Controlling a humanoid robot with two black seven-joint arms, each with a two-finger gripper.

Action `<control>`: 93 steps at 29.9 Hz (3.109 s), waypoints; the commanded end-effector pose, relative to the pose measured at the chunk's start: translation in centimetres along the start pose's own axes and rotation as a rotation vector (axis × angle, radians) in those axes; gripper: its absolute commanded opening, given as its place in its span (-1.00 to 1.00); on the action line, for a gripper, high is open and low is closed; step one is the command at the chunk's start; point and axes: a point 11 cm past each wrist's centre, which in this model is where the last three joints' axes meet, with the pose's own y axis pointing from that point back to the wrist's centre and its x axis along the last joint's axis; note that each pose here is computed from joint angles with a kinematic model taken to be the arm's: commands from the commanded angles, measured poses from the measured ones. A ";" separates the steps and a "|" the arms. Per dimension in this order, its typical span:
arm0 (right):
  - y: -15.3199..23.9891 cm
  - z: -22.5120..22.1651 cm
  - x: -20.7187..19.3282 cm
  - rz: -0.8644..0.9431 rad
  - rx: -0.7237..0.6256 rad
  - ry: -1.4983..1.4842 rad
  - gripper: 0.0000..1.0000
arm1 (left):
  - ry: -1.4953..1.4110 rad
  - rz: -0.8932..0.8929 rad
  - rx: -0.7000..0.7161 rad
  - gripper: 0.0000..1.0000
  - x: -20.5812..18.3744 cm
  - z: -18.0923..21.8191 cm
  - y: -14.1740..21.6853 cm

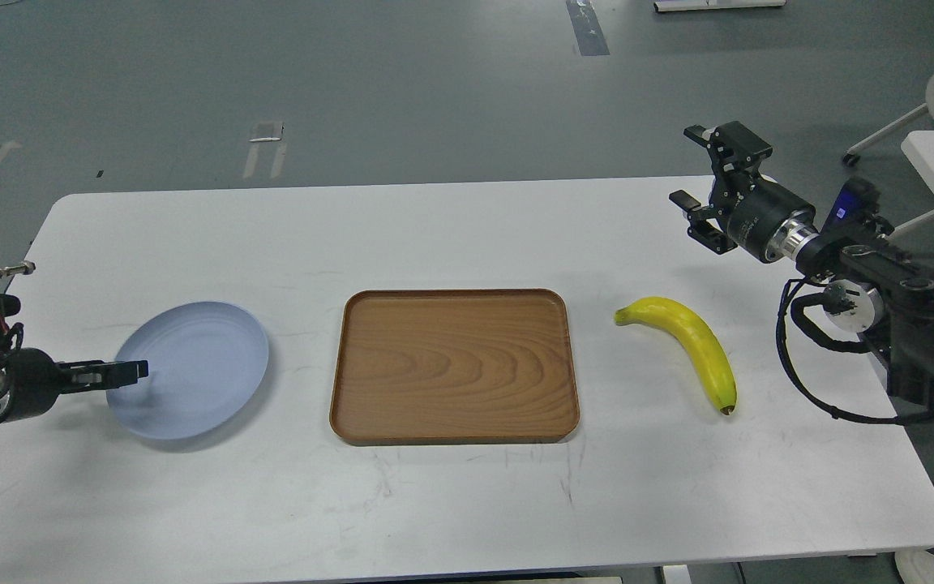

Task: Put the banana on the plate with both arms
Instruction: 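Grasp the rim of the light blue plate with the left gripper, then lift the plate with the left gripper and lower it onto the wooden tray, then open the left gripper and withdraw it away from the plate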

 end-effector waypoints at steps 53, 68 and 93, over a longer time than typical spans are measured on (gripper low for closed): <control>1.9 -2.4 3.6 0.063 0.019 0.047 1.00 | -0.262 -0.094 -0.481 -1.00 6.3 29.3 -7.4; 2.3 -2.5 4.1 0.071 0.017 0.050 1.00 | -0.239 -0.088 -0.410 -1.00 5.0 30.4 -10.8; 2.2 -2.2 3.9 0.068 0.013 0.046 1.00 | -0.195 -0.071 -0.417 0.94 5.7 29.9 -10.4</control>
